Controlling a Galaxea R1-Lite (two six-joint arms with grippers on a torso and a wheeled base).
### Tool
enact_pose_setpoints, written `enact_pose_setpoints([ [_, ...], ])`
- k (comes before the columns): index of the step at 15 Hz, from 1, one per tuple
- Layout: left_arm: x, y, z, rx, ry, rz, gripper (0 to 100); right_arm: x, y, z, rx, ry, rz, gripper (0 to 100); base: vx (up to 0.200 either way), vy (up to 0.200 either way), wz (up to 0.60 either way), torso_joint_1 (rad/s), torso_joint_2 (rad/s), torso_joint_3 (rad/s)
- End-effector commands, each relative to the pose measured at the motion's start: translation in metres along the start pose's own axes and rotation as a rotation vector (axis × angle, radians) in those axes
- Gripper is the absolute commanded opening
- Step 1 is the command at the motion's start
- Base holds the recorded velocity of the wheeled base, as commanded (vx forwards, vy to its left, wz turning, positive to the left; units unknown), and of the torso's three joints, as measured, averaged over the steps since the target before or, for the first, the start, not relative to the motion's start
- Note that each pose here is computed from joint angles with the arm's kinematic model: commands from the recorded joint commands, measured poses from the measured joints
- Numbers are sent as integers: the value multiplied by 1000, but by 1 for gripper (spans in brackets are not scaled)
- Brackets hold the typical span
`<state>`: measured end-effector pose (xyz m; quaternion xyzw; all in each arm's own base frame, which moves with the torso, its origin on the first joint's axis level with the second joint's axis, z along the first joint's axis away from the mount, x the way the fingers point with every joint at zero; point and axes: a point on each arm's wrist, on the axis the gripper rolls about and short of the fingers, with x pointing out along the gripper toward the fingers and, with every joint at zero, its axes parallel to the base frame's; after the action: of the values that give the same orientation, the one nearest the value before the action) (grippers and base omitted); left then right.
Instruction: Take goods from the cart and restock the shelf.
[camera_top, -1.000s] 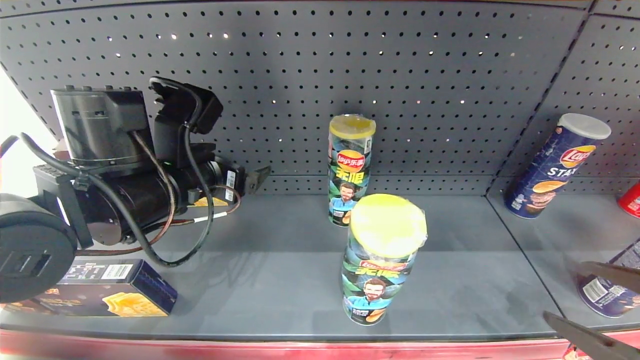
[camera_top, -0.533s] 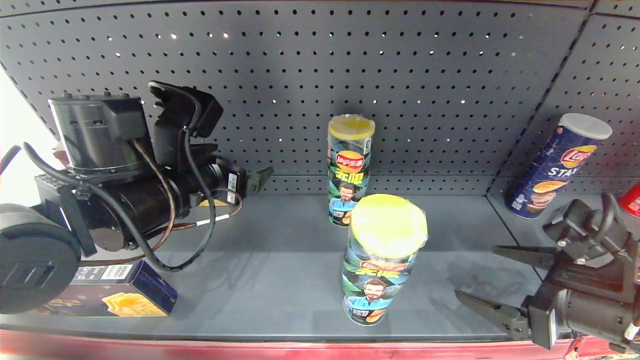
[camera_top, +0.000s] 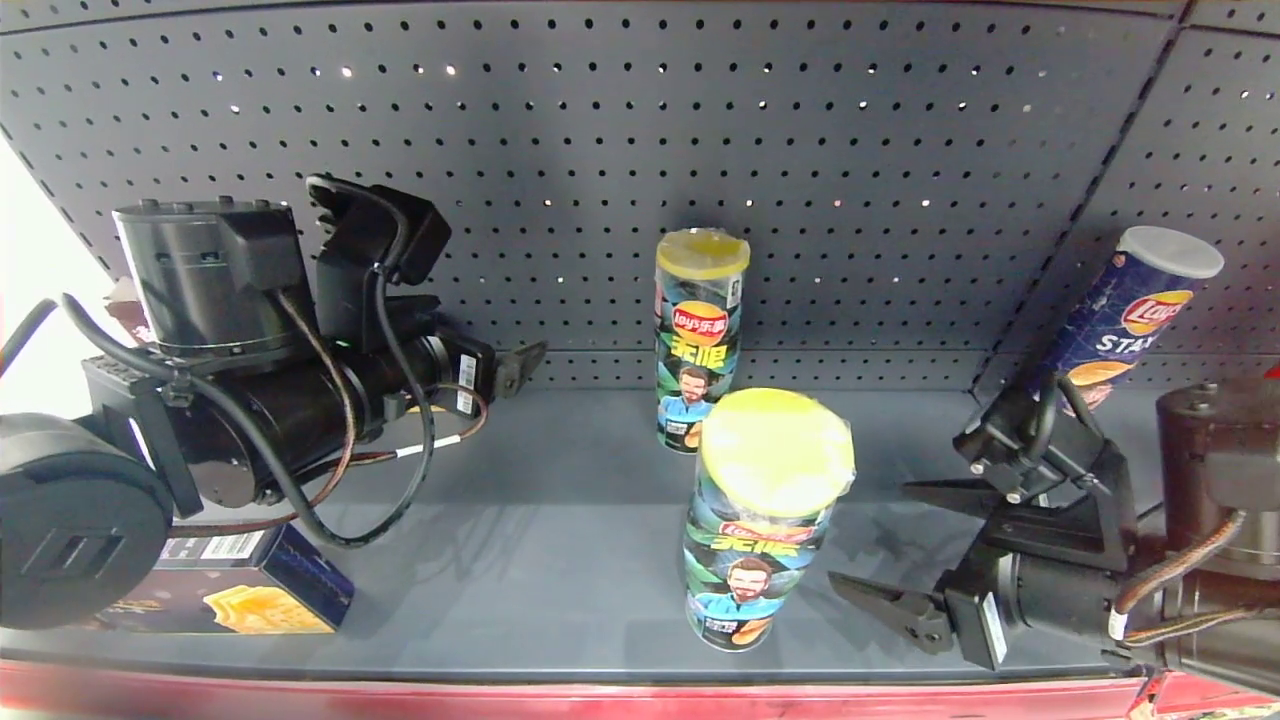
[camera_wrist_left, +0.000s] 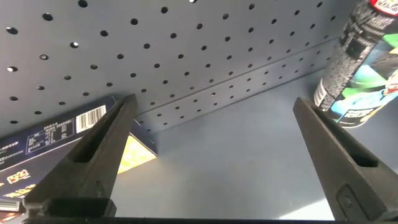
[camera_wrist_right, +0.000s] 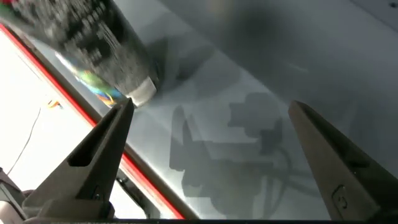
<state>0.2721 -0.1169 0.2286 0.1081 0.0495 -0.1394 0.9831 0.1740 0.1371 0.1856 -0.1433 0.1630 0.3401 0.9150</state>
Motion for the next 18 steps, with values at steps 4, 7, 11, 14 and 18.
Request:
enact_pose_setpoints([
  [4, 1, 1, -1, 0, 3, 3, 100, 18, 8, 6, -18, 15, 41, 100, 0, 0, 0, 0, 0, 0],
  [7, 1, 0, -1, -1, 5, 2, 100, 23, 11, 8, -21, 15, 50, 100, 0, 0, 0, 0, 0, 0],
  [11, 3, 0, -3, 1, 12, 1, 100, 23, 12, 5, -23, 25, 54, 100, 0, 0, 0, 0, 0, 0],
  [14, 3, 0, -3, 1, 11, 1, 100, 14, 12, -2, -23, 31, 55, 100, 0, 0, 0, 0, 0, 0],
  [18, 4, -1, -4, 0, 14, 1, 100, 20, 12, 2, -23, 28, 55, 100, 0, 0, 0, 0, 0, 0],
])
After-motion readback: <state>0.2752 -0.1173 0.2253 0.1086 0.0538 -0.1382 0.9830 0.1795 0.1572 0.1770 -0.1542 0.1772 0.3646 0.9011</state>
